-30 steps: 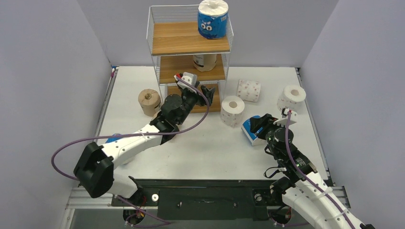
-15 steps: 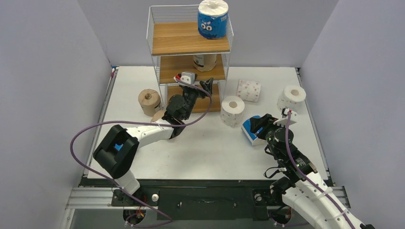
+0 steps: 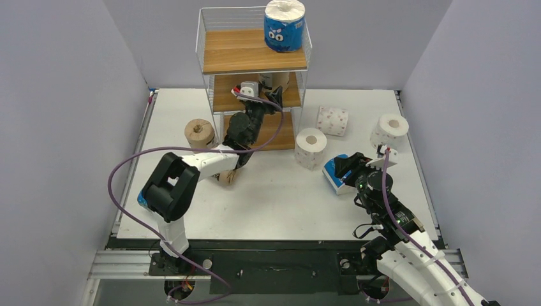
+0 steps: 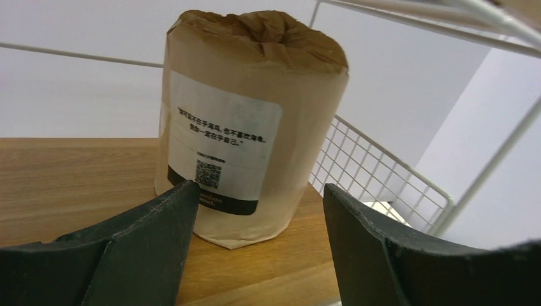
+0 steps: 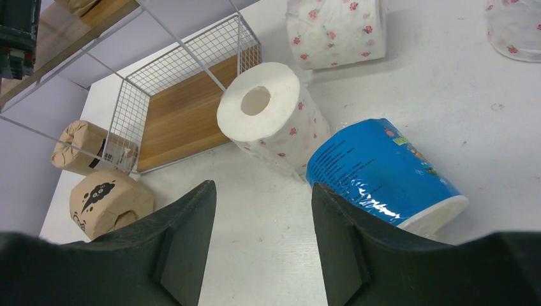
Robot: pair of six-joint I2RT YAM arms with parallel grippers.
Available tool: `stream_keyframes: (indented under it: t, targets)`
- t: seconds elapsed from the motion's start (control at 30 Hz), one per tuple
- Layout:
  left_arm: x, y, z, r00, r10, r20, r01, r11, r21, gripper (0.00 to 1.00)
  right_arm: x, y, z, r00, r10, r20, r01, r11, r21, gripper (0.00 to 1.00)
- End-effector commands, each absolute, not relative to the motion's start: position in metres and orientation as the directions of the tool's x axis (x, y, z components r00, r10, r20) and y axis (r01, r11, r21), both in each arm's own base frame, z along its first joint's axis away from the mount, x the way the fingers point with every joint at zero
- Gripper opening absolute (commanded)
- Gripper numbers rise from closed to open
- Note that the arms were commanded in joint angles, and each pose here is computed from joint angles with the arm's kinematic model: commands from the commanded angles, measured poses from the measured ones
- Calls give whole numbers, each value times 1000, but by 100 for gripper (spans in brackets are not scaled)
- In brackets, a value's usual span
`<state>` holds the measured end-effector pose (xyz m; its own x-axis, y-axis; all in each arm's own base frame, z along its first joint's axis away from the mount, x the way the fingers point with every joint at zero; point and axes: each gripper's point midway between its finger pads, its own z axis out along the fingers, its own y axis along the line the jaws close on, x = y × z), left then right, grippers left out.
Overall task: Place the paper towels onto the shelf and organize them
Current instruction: Adjust the paper towel on the shelf, then adjust the paper towel at the center of the board.
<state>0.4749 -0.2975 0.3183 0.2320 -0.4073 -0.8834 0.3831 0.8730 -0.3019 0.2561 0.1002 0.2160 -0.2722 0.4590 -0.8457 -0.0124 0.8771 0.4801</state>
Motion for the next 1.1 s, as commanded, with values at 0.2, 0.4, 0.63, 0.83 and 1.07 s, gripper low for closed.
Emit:
stream_keyframes:
  t: [0.2,0.4,0.63,0.83,1.07]
  targets:
    - [497,-315,339,246,-494,-834,452,820,-352,69,257,101,218,-266,449,-853,-19,882,471,52]
    - [507,-328,330,210,-507,-836,469,803,-369,68,257,99,217,-265,444,-856,-9,887,462,52]
    - [514,-330,325,206,-506,-837,461,805,-374,69,257,99,214,-273,439,-856,-5,889,458,52]
    - [516,-331,323,197,-507,-839,468,801,-374,69,257,98,214,-273,436,-858,3,892,453,52]
    - [495,-315,327,214,-509,-834,453,808,-377,79,259,99,213,-275,436,-857,4,891,453,52]
